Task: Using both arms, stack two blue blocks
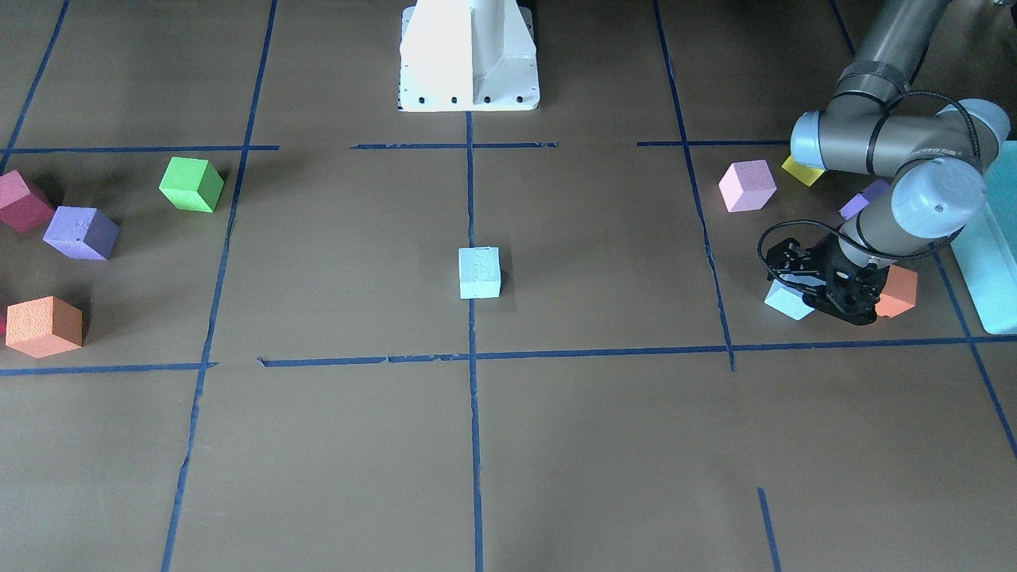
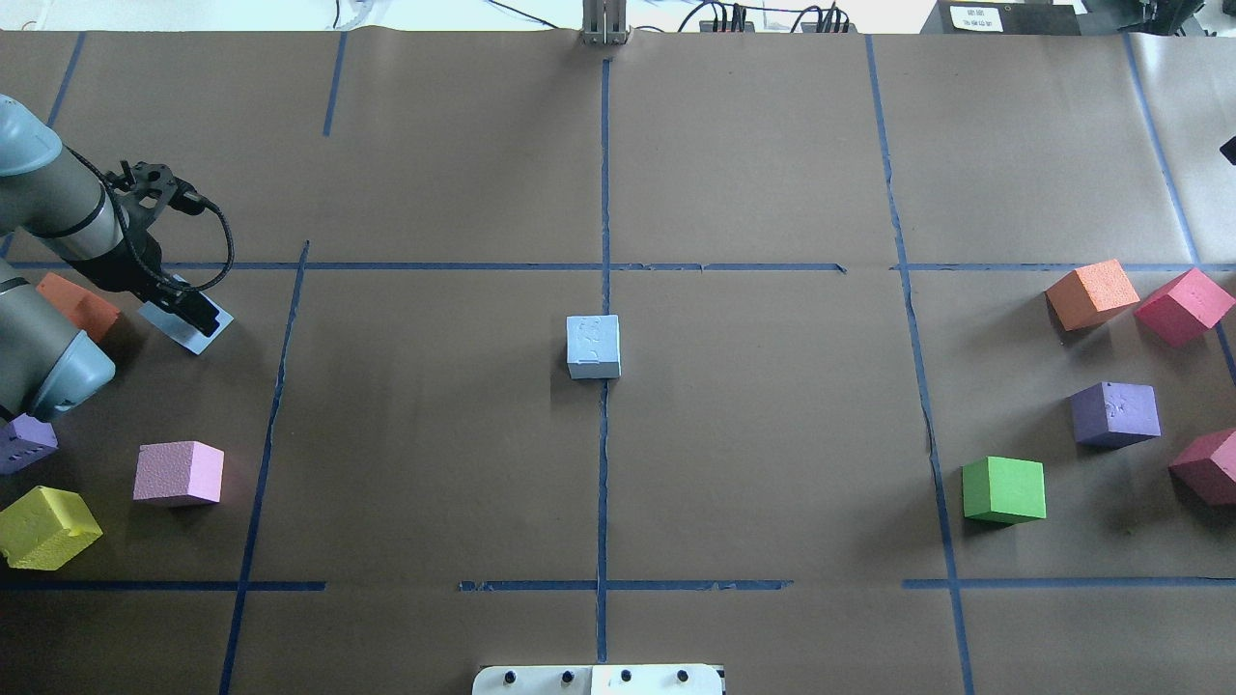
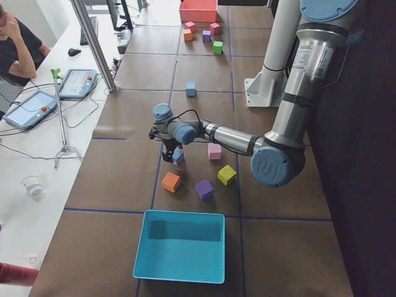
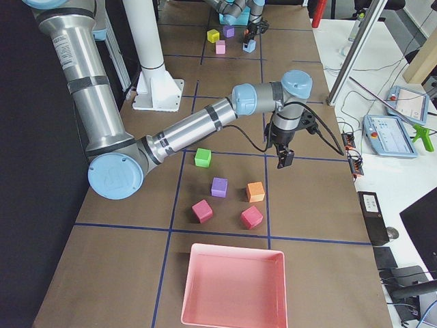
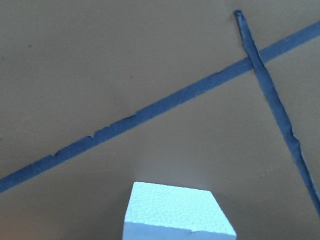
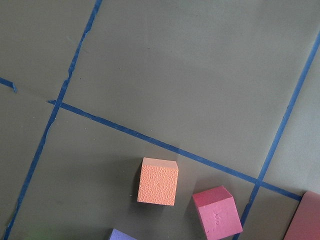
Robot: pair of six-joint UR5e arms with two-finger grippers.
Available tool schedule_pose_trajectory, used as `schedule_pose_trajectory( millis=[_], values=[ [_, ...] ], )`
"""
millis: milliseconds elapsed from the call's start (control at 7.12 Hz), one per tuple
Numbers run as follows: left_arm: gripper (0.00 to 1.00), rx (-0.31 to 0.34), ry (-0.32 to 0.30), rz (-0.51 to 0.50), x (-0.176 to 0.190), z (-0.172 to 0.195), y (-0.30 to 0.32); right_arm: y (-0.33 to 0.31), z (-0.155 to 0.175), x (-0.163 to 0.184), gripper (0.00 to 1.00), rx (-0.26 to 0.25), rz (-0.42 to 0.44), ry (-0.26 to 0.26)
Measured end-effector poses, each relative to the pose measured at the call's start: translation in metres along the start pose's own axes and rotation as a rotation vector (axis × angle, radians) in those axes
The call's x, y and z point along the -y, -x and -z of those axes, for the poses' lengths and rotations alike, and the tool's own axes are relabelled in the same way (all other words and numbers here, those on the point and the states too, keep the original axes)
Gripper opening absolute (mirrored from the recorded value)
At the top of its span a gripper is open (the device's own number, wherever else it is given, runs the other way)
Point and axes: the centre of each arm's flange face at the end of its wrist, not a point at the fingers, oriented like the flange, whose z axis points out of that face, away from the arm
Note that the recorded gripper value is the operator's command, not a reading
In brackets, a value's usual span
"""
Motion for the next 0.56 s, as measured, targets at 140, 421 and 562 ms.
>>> schedule_pose_trajectory(
  millis=[140, 421, 562],
  values=[
    [0.07, 0.0, 0.001, 0.003, 0.0, 0.0, 0.0, 0.0, 0.0, 0.0, 0.99, -0.001, 0.0, -0.001],
    [0.02, -0.007, -0.008, 0.001, 0.001, 0.006, -0.004, -0.001, 0.002, 0.0, 0.99, -0.001, -0.003, -0.004],
    [0.02, -0.01, -0.023, -0.004, 0.001, 0.018, -0.01, -0.003, 0.002, -0.002, 0.99, -0.001, -0.009, -0.003]
  ],
)
